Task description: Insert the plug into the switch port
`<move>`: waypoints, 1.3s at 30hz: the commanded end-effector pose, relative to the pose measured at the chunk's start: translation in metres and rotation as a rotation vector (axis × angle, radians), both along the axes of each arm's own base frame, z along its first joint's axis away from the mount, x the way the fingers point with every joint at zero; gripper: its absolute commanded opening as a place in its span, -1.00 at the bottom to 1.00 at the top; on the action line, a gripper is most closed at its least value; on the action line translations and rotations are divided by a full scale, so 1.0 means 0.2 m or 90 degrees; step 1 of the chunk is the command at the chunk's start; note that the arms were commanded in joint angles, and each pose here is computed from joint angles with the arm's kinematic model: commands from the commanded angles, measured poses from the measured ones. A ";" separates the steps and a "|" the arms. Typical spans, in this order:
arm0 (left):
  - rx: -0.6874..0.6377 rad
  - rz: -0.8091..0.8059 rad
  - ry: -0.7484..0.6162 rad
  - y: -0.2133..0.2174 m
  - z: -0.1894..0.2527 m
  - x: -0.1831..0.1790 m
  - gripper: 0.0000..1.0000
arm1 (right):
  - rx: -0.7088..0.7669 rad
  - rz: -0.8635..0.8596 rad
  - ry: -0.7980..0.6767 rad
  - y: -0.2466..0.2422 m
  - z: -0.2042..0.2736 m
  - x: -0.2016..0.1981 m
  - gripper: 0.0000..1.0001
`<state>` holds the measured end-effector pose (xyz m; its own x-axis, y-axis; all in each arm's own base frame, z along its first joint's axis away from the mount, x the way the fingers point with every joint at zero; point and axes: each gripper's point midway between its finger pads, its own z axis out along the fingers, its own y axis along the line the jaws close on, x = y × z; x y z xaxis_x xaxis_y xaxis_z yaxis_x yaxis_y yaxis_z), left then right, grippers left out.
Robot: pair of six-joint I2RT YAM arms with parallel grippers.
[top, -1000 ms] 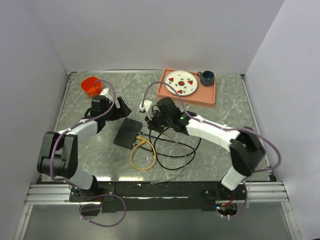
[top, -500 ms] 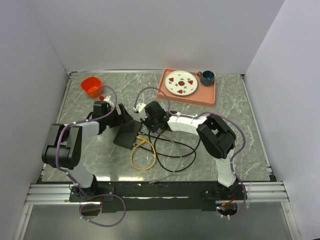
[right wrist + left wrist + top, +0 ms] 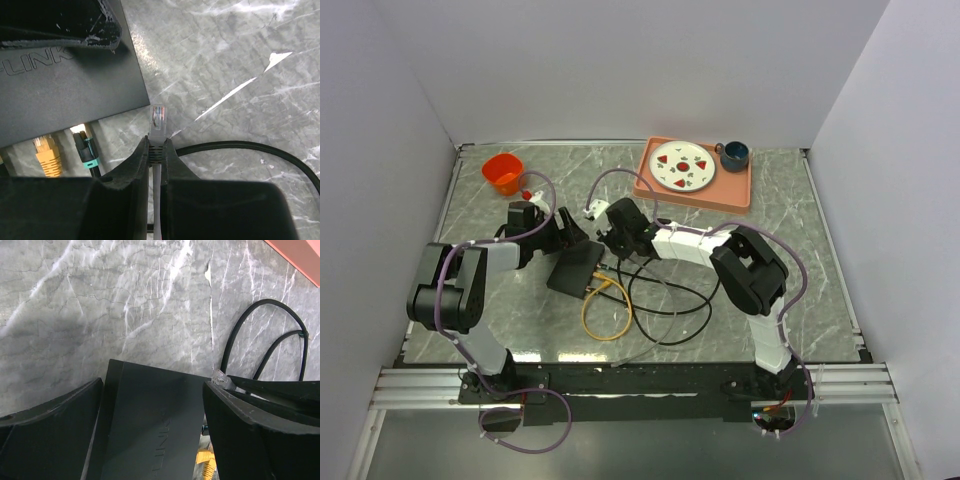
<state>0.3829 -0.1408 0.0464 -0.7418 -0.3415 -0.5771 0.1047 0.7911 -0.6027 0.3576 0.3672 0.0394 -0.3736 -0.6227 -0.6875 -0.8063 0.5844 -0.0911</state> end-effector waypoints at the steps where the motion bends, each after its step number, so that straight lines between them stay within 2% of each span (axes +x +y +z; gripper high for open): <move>1: -0.013 -0.002 0.019 -0.01 -0.03 -0.01 0.72 | 0.013 0.001 -0.015 0.05 0.07 0.01 -1.00; 19: -0.006 -0.002 0.037 0.00 -0.08 -0.03 0.72 | 0.009 0.038 0.007 0.11 0.00 -0.13 -1.00; 36: -0.014 -0.031 0.042 -0.03 -0.08 -0.06 0.54 | -0.012 0.059 0.003 0.14 -0.04 -0.17 -1.00; 39: -0.015 -0.058 0.039 -0.06 -0.08 -0.06 0.44 | -0.006 0.061 -0.006 0.16 -0.03 -0.15 -1.00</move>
